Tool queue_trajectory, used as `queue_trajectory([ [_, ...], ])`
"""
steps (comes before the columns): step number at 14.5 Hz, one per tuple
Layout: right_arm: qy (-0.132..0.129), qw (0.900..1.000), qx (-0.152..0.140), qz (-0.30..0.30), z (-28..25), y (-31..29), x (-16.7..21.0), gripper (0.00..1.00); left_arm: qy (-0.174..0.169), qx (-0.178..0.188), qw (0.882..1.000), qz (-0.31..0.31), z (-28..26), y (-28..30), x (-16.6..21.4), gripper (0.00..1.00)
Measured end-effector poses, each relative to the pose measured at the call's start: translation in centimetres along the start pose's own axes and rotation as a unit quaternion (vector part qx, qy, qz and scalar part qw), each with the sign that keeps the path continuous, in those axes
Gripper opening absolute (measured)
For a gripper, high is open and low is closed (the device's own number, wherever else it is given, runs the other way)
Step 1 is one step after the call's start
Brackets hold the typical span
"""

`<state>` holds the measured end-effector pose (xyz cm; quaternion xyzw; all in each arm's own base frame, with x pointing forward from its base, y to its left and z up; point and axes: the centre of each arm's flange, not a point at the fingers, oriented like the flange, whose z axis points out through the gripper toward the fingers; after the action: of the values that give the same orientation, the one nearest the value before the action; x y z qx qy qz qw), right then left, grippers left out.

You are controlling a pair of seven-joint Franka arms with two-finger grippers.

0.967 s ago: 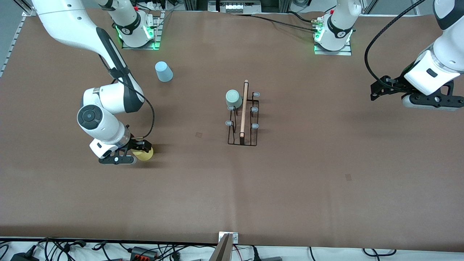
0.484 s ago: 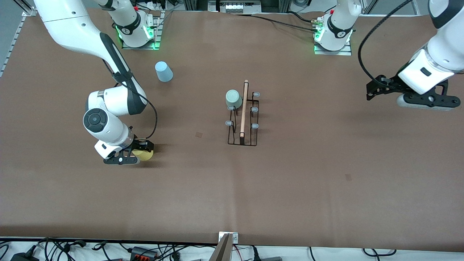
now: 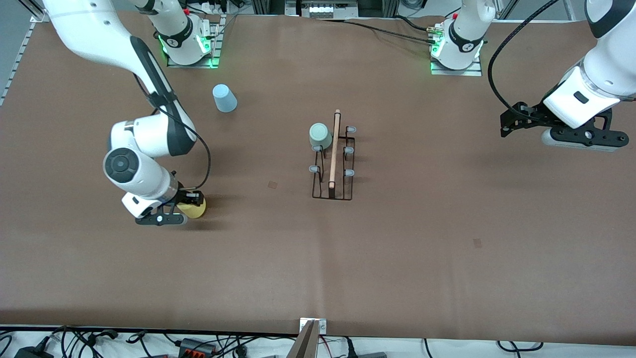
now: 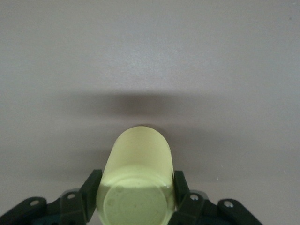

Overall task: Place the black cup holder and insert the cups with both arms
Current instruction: 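Carry the yellow cup with the right gripper onto a rack peg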

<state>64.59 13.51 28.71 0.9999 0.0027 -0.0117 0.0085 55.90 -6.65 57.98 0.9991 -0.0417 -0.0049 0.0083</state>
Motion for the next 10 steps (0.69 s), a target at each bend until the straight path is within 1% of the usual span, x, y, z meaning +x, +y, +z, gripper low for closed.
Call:
queue_trajectory([
  [3,-0.013,0.999,0.037,0.038,-7.5,-2.1,-0.6,0.67,0.0,0.0,1.0,-0.001,0.1,-0.1,0.0,1.0],
  [4,-0.011,0.997,0.048,0.057,-10.3,-3.4,-1.1,0.67,0.0,0.0,1.0,-0.001,0.1,-0.1,0.1,1.0],
  [6,-0.007,0.995,0.058,0.086,-14.7,-6.9,-2.3,0.67,-0.001,0.0,1.0,-0.002,0.2,-0.2,0.1,1.0],
  [8,0.002,0.992,0.065,0.112,-17.2,-12.0,-3.9,0.67,-0.002,0.0,1.0,-0.002,0.3,-0.3,0.2,1.0],
  [10,-0.001,0.988,0.068,0.135,-17.2,-17.5,-6.1,0.67,-0.002,0.0,1.0,-0.002,0.4,-0.3,0.3,1.0],
])
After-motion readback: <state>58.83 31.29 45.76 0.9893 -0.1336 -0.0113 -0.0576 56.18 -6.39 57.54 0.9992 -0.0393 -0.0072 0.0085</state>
